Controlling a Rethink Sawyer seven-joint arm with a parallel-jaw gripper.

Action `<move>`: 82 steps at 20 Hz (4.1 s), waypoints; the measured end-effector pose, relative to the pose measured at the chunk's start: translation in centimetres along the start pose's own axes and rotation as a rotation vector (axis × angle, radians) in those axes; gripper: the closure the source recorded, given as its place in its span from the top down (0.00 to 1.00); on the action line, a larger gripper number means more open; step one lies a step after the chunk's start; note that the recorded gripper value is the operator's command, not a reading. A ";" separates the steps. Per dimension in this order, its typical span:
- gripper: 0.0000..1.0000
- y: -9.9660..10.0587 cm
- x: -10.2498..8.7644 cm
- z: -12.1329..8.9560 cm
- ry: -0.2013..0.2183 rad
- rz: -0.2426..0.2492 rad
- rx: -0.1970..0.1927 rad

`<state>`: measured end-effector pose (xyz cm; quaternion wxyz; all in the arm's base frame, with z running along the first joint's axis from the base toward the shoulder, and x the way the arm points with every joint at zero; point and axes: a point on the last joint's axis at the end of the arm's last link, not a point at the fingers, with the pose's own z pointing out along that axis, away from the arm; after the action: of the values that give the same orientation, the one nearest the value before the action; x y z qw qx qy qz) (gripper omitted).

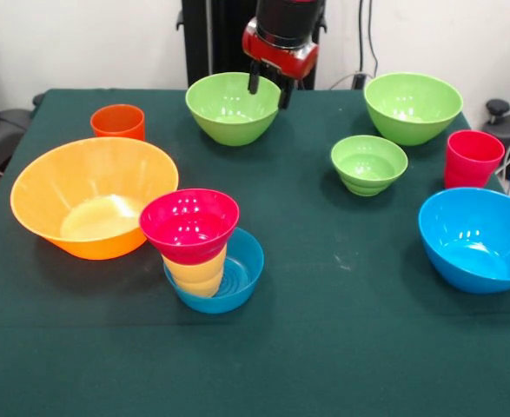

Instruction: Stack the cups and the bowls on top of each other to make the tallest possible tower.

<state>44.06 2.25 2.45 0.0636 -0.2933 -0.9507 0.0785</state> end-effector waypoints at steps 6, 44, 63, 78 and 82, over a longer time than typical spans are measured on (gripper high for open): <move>1.00 -1.0 1.0 1.5 0.007 0.018 -0.009; 1.00 -0.4 2.9 0.6 -0.019 -0.047 0.040; 1.00 -0.7 2.0 1.4 -0.126 -0.055 0.033; 0.00 -0.6 2.0 1.9 -0.160 -0.068 0.029; 0.00 -0.5 1.9 2.1 -0.181 -0.073 0.021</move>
<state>41.88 2.69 0.60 -0.0167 -0.2496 -0.9617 0.1121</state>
